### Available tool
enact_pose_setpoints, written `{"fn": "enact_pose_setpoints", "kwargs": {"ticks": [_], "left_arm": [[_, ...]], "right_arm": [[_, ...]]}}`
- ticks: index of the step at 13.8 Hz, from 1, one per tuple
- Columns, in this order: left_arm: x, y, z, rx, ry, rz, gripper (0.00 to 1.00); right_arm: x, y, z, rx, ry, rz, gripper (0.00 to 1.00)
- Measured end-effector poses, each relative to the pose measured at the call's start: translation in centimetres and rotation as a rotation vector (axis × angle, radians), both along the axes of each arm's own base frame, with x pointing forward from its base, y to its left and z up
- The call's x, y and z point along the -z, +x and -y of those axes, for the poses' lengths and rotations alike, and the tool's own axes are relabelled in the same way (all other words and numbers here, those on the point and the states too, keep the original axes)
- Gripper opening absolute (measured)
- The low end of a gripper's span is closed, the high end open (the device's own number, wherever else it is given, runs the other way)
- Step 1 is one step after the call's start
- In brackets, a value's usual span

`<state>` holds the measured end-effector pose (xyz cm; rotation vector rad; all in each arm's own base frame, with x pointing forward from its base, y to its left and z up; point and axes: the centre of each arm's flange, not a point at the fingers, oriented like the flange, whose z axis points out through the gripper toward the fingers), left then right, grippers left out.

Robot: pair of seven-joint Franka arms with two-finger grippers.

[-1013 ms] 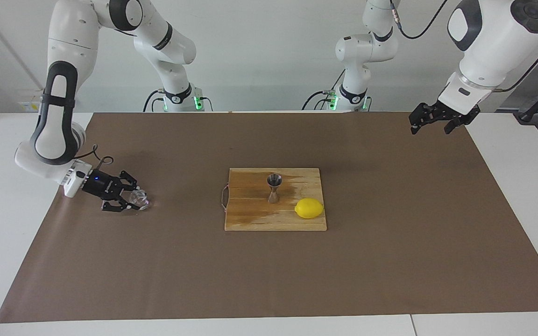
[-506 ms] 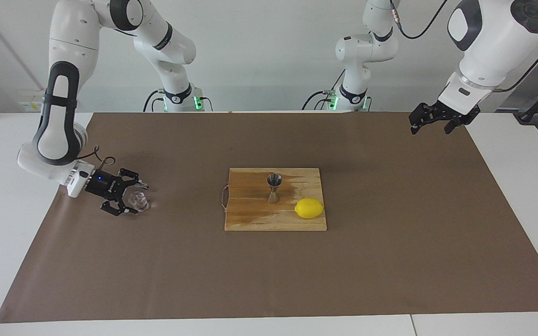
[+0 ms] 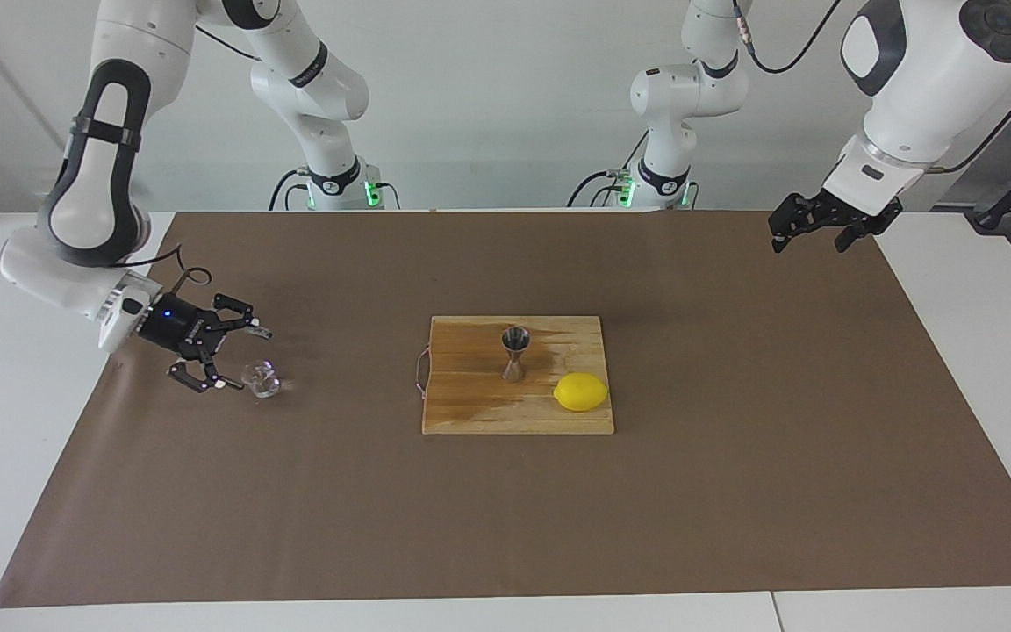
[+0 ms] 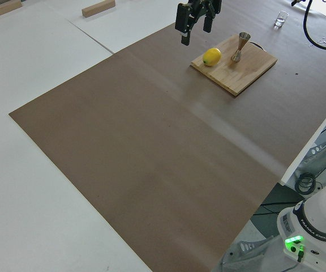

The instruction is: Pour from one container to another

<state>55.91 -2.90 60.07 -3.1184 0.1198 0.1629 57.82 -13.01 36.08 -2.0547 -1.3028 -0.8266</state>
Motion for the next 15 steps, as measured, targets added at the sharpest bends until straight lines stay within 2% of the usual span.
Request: {"fn": "enact_pose_setpoints", "kwargs": {"ticks": [2, 5, 8, 10, 11, 14, 15], "left_arm": [[0.0, 0.0, 0.0, 0.000, 0.000, 0.000, 1.00], [0.0, 0.0, 0.0, 0.000, 0.000, 0.000, 1.00], [0.0, 0.0, 0.0, 0.000, 0.000, 0.000, 1.00], [0.0, 0.0, 0.0, 0.000, 0.000, 0.000, 1.00], [0.0, 0.0, 0.0, 0.000, 0.000, 0.000, 1.00], [0.0, 0.0, 0.0, 0.000, 0.000, 0.000, 1.00], [0.0, 0.0, 0.0, 0.000, 0.000, 0.000, 1.00]], "right_arm": [[-3.3, 0.3, -1.1, 0.102, -0.077, -0.071, 1.00], [-5.9, 0.4, -3.6, 0.287, -0.151, -0.271, 1.00], [-8.0, 0.3, -4.9, 0.543, -0.218, -0.449, 1.00], [-10.2, 0.0, -5.1, 0.755, -0.248, -0.528, 1.00], [-11.4, -0.2, -5.2, 0.854, -0.284, -0.549, 1.00], [-14.8, -0.7, -6.3, 1.048, -0.464, -0.499, 1.00], [-16.1, -0.9, -6.5, 1.101, -0.503, -0.502, 1.00]]}}
